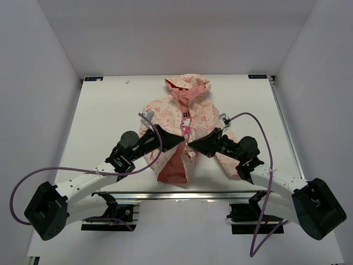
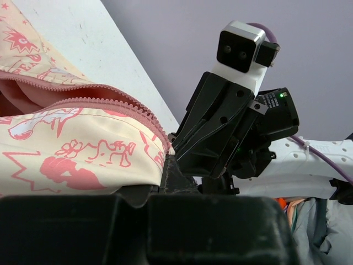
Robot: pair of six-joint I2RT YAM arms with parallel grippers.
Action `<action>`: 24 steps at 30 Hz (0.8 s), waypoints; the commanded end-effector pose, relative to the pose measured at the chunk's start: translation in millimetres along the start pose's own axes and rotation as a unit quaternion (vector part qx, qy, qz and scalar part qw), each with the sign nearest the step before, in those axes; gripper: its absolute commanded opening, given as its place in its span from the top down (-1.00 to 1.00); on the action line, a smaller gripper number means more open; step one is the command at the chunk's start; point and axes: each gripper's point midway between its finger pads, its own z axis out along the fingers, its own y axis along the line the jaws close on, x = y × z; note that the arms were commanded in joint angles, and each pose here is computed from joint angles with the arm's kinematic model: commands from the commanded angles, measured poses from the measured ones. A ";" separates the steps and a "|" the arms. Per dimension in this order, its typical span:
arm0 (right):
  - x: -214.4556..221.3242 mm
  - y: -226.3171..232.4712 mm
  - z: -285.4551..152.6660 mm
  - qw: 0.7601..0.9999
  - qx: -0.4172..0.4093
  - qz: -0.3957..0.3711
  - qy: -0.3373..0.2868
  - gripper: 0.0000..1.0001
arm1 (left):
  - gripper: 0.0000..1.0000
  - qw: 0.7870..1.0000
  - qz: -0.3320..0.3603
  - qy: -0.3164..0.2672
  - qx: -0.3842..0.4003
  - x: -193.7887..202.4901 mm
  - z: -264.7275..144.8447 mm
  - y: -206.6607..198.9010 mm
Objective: Zip up the jacket
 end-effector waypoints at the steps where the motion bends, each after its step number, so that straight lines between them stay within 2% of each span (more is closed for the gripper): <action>1: -21.2 15.3 2.8 0.998 -0.031 -0.032 -0.032 1.00 | 1.00 1.000 -0.002 -0.021 0.014 -8.5 -0.2 -6.1; 24: -29.0 12.3 6.3 0.998 -0.020 -0.027 -0.047 1.00 | 1.00 1.000 -0.012 -0.022 0.013 -5.5 2.1 -0.9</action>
